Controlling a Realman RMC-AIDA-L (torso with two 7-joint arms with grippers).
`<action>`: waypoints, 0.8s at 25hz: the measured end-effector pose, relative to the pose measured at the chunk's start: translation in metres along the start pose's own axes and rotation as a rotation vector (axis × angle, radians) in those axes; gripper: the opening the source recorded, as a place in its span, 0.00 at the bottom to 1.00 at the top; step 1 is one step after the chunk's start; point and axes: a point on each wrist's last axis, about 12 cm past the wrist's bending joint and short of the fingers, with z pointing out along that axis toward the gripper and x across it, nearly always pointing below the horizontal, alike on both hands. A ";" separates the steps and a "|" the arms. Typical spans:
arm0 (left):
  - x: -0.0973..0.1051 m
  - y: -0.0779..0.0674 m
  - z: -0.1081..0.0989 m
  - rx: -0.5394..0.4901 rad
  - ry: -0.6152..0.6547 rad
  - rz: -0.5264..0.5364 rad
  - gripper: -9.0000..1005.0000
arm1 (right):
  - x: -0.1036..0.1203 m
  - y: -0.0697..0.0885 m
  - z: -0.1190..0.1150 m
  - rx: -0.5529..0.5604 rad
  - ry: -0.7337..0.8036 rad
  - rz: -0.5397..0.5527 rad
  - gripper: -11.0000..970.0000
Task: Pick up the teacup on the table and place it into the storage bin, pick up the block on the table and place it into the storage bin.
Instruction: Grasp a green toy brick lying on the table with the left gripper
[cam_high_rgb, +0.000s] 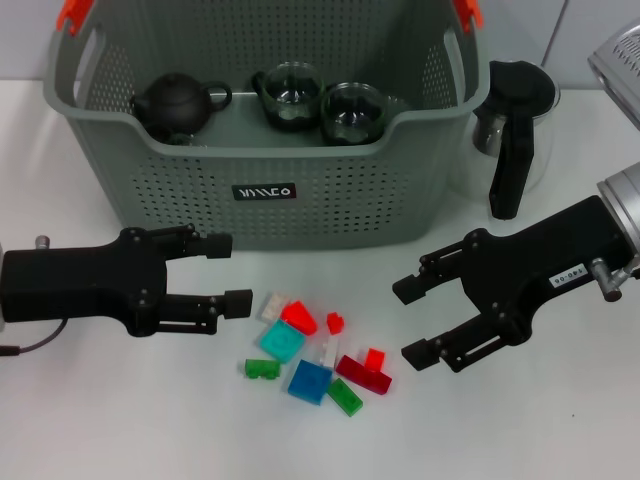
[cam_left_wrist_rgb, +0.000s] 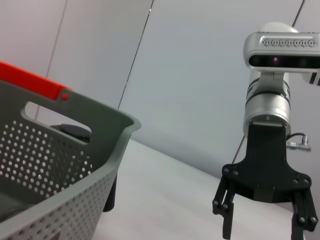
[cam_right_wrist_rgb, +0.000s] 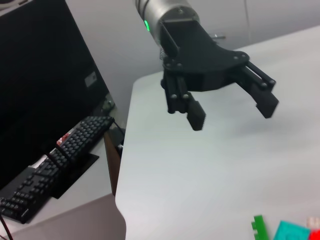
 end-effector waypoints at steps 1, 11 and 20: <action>0.001 -0.001 0.001 0.004 0.005 0.003 0.88 | 0.001 0.000 -0.001 0.002 0.006 0.008 0.85; 0.003 -0.002 0.001 0.014 0.004 0.001 0.87 | 0.005 -0.003 -0.005 0.021 0.077 0.044 0.85; 0.004 -0.002 0.003 0.018 -0.005 -0.029 0.88 | 0.003 -0.004 -0.002 0.020 0.080 0.043 0.85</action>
